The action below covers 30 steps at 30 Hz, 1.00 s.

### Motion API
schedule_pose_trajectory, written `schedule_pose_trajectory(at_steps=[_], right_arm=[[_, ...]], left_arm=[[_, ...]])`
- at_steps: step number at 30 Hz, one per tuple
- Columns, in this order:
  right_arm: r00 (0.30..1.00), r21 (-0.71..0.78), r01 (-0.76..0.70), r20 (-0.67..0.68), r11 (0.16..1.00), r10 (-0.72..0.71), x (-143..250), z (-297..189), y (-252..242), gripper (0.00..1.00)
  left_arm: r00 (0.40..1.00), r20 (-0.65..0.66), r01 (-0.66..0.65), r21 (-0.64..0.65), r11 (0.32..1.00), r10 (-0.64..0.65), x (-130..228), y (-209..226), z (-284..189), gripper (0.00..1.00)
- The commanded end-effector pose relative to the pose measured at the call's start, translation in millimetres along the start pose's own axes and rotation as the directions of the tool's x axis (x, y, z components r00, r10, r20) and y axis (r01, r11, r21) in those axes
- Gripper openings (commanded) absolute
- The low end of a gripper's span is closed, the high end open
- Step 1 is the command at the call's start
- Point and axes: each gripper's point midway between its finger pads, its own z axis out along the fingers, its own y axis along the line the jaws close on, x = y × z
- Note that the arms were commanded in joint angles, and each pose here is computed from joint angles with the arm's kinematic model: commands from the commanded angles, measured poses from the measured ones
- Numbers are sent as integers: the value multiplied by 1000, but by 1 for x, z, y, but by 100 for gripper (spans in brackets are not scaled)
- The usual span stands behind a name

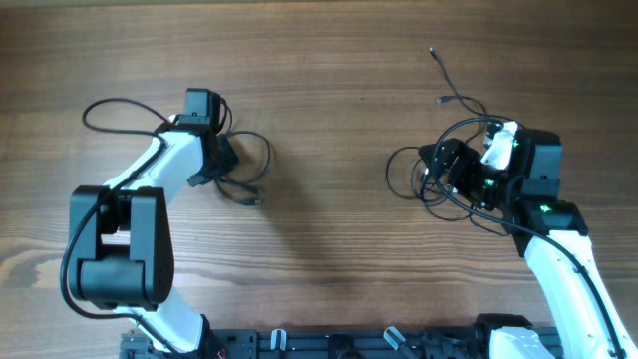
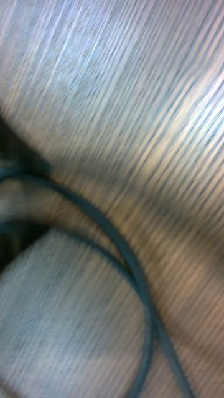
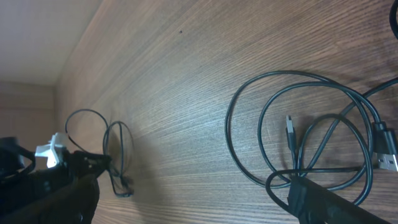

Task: Untangle cables
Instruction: 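Carry the thin cable with the left gripper to the far left corner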

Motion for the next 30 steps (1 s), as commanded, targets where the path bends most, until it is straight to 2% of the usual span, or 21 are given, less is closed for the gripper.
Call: schedule_pose_trajectory(at_steps=[1,4,5,8,16,20,27,30], right_arm=[[1000,3,7,16,1000,-7,-2,-2,2,100],[1000,3,7,16,1000,-7,-2,-2,2,100],[1000,3,7,15,1000,-7,-2,-2,2,100],[1000,3,7,16,1000,-7,-2,-2,2,100],[1000,3,7,16,1000,-7,-2,-2,2,100],[1000,3,7,16,1000,-7,-2,-2,2,100],[1000,3,7,16,1000,-7,-2,-2,2,100],[1000,3,7,16,1000,-7,-2,-2,2,100]], left_arm=[[983,-169,55,-77,996,-67,55,24,48,4],[991,-92,84,-119,989,-95,23,32,38,4],[990,-32,134,-113,984,-139,-10,36,23,4],[980,37,199,-75,977,-197,-50,39,2,4],[893,283,352,49,935,-350,-168,88,-58,4],[801,419,413,129,901,-428,-216,119,-78,4],[557,637,474,283,834,-533,-288,186,-110,4],[481,682,478,322,817,-551,-306,205,-106,4]])
